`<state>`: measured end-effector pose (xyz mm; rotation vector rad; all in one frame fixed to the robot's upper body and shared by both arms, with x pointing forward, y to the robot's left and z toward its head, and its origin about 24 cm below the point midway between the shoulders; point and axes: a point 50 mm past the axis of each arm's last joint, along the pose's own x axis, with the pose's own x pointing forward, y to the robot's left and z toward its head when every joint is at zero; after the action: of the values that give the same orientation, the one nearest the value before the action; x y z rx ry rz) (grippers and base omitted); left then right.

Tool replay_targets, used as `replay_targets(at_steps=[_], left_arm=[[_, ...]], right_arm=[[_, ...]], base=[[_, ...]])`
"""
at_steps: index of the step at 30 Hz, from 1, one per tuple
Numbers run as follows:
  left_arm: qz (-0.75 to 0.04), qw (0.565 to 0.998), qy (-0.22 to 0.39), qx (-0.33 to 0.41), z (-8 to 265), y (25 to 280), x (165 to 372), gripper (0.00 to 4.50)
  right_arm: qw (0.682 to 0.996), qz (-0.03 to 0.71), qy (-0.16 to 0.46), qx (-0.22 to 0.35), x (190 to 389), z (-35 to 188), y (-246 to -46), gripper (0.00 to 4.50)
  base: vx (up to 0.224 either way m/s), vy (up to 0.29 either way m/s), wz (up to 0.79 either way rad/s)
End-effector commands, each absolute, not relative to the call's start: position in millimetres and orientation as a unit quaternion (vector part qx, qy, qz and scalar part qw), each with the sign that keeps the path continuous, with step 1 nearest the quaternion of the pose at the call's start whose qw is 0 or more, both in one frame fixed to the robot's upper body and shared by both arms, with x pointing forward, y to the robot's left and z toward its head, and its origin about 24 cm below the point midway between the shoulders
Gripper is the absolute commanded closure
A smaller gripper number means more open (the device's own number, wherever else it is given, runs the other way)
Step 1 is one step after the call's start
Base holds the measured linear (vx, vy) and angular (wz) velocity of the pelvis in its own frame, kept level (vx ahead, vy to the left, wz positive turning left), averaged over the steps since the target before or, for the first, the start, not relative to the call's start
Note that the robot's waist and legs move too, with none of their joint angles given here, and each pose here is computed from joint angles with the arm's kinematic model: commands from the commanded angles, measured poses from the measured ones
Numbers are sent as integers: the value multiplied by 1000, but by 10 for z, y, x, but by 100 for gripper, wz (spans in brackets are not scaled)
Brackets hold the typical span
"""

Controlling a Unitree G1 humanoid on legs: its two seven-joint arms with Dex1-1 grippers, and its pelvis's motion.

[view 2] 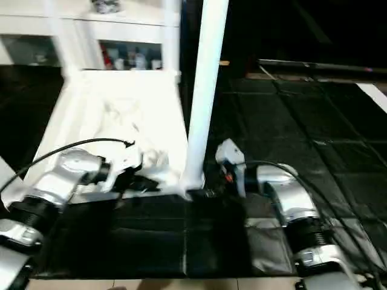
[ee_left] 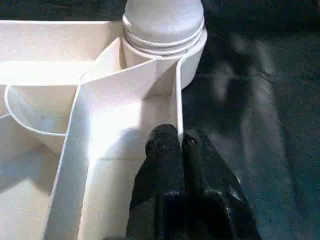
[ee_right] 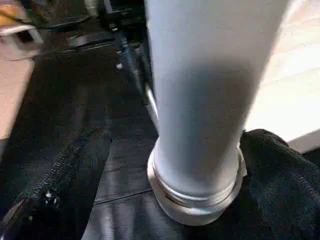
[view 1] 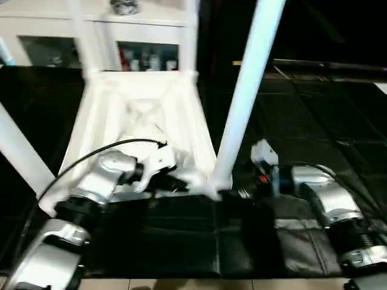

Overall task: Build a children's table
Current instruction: Rotate leg to tighten

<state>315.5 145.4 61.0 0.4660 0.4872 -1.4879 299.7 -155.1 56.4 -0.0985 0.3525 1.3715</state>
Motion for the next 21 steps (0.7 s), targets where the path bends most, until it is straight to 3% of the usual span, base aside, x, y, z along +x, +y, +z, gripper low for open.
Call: replay_targets(at_steps=[1, 7, 21], left_arm=[[-713, 630, 209, 225, 642, 1324, 3100, 450], [-732, 600, 213, 241, 625, 1333, 3055, 450], [-730, 600, 214, 249, 608, 1364, 3078, 450]], right_arm=[[742, 650, 157, -48, 3022, 623, -1563, 8], [713, 682, 162, -27, 3028, 645, -1530, 46], [681, 707, 186, -34, 3001, 571, -1547, 160]], base=[[0, 0, 0], [0, 0, 0], [0, 0, 0]])
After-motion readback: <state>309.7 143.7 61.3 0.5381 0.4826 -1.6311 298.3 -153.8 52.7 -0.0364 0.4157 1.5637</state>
